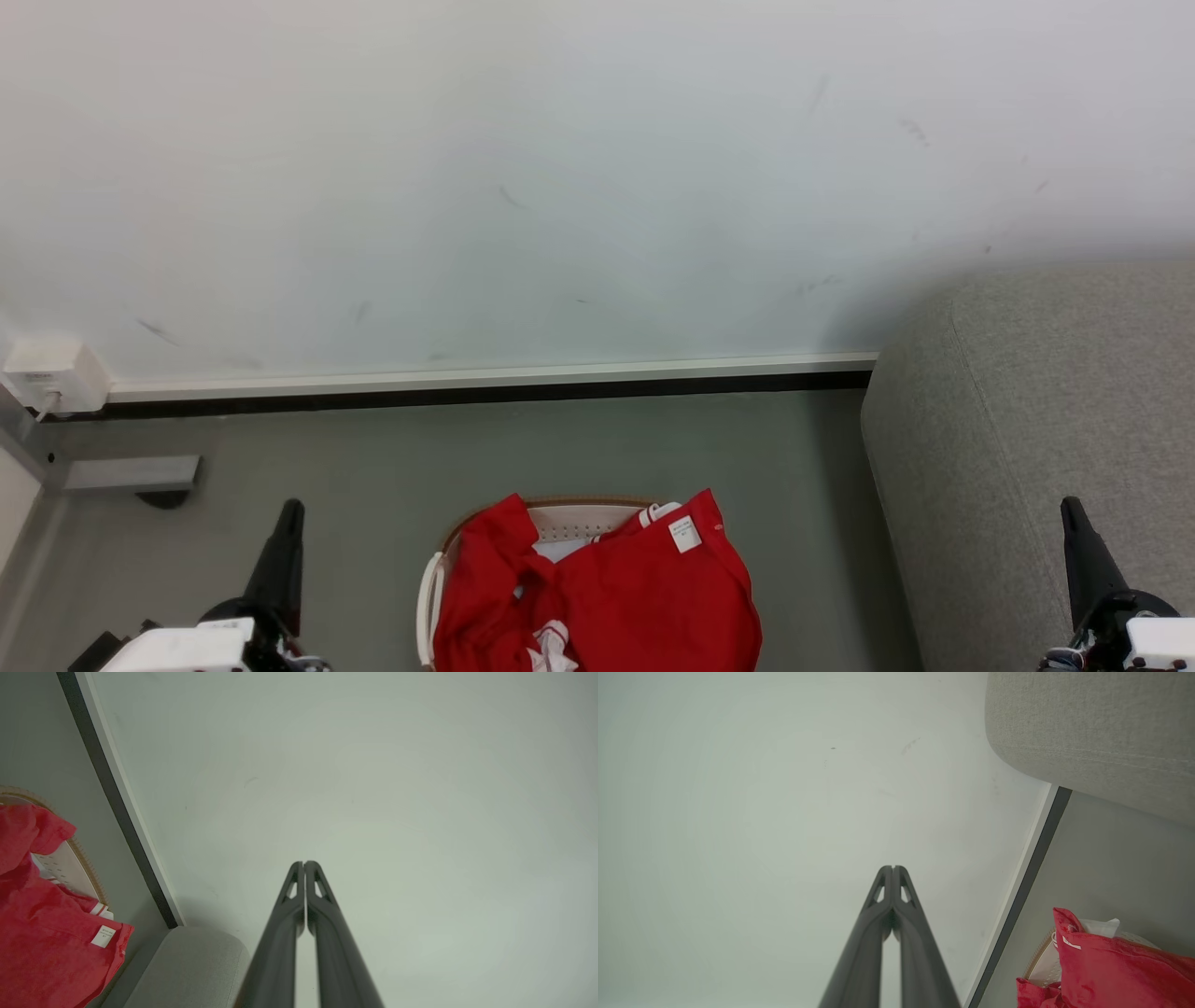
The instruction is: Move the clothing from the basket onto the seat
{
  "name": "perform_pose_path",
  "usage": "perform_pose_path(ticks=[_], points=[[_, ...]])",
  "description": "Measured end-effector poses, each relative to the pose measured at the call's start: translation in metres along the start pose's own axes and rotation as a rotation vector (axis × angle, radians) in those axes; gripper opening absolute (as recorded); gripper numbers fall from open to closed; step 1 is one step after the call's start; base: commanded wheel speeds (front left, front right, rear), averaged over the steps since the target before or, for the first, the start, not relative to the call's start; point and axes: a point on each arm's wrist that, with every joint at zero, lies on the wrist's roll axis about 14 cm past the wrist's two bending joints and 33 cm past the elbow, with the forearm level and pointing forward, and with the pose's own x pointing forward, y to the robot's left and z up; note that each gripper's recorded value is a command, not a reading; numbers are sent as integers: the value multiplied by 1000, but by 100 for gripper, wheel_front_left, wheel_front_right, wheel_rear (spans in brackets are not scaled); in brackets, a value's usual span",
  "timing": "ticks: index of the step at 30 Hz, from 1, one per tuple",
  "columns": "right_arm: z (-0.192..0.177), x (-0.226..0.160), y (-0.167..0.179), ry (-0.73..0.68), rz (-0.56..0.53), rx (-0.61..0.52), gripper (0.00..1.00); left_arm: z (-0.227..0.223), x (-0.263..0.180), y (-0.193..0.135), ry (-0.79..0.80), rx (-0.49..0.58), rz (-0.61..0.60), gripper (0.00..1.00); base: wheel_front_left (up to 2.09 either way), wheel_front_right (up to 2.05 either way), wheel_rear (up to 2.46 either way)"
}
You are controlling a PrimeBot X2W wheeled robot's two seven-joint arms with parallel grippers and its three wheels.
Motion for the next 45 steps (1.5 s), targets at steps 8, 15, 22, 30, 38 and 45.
perform_pose_path(ticks=[8,15,22,30,38,45], points=[[0,0,0,0,0,0,0,0,0,0,0,0,0,0,0,0,0],[-1,-1,-4,0,-12,2,100,0,-1,4,-2,-2,13,100,0,0,0],[-7,-7,-17,2,-49,12,100,0,-9,20,-19,-11,62,100,0,0,0],[-13,-5,-4,3,-11,-19,100,2,-8,10,-47,32,32,100,0,0,0],[-14,-4,6,4,18,-145,100,3,-6,0,-55,173,7,100,0,0,0],[-17,-5,10,17,34,-300,100,1,-5,-8,-62,331,-15,100,0,0,0]])
